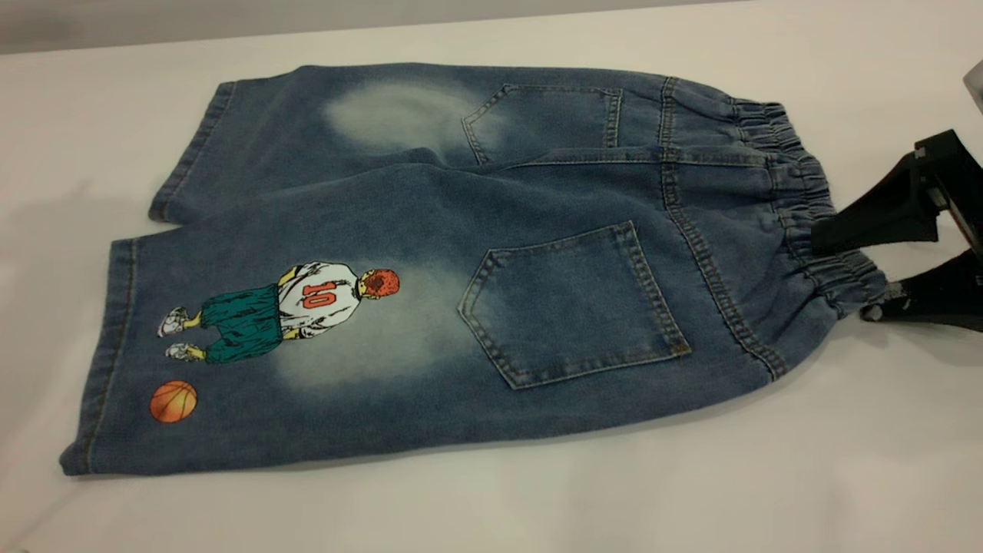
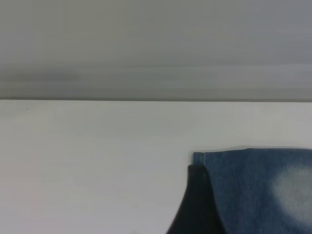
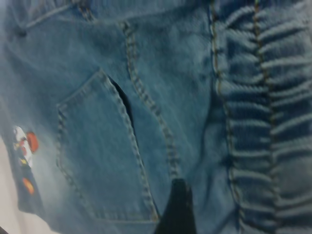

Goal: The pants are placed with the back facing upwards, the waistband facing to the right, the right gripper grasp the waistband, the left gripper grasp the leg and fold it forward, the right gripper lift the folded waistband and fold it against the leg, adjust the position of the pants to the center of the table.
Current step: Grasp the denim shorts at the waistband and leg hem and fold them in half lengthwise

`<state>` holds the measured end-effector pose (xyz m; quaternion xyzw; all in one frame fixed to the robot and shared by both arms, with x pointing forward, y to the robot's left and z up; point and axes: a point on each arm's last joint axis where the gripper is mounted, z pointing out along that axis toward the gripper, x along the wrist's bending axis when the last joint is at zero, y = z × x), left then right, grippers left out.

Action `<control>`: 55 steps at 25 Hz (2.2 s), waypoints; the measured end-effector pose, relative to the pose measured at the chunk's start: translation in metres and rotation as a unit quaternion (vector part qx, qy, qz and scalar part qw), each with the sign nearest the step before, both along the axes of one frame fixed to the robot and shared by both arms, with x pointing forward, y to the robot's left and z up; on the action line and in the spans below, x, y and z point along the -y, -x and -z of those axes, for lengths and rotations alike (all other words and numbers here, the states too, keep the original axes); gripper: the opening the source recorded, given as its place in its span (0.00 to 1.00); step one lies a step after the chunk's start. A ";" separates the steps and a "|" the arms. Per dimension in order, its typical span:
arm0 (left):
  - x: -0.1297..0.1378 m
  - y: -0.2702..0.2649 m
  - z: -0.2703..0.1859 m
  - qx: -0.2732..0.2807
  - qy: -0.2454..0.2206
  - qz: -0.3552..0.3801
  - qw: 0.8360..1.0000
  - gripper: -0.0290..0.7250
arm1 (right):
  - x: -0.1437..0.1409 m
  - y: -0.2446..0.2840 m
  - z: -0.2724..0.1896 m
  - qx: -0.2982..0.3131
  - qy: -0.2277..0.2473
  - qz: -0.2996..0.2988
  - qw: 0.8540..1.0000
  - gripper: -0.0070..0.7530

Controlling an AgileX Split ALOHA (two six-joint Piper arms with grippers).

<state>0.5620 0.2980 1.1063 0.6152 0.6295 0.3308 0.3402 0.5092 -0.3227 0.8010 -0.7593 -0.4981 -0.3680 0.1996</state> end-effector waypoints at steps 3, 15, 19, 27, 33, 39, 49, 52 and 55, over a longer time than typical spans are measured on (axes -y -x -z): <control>0.000 0.000 0.000 0.000 0.000 0.000 1.000 0.72 | 0.000 -0.001 0.003 0.001 -0.003 0.008 1.000 0.74; 0.000 0.000 0.000 0.000 0.002 -0.001 1.000 0.72 | -0.002 0.000 0.002 0.004 -0.014 -0.003 1.000 0.18; 0.000 0.000 0.000 -0.001 0.004 -0.002 1.000 0.72 | -0.002 0.000 0.001 0.005 -0.015 -0.003 1.000 0.05; 0.000 0.000 0.000 -0.001 0.007 -0.003 1.000 0.72 | -0.001 -0.004 -0.015 0.022 -0.013 -0.004 1.000 0.05; 0.000 0.000 0.001 -0.005 0.007 -0.003 1.000 0.72 | -0.003 -0.007 -0.028 0.036 -0.010 -0.002 0.999 0.05; 0.008 0.004 0.007 -0.040 0.023 0.004 0.999 0.72 | -0.016 -0.015 -0.033 0.049 -0.006 -0.029 0.998 0.05; 0.036 0.036 0.057 -0.219 0.025 0.045 0.974 0.72 | -0.020 -0.020 -0.037 0.059 -0.010 -0.051 0.997 0.05; 0.038 0.049 0.083 -0.256 0.039 0.040 0.965 0.72 | -0.020 -0.019 -0.036 0.058 -0.008 -0.060 0.996 0.05; 0.037 0.060 0.106 -0.255 0.053 0.032 0.965 0.72 | -0.020 -0.018 -0.036 0.053 -0.010 -0.060 0.997 0.05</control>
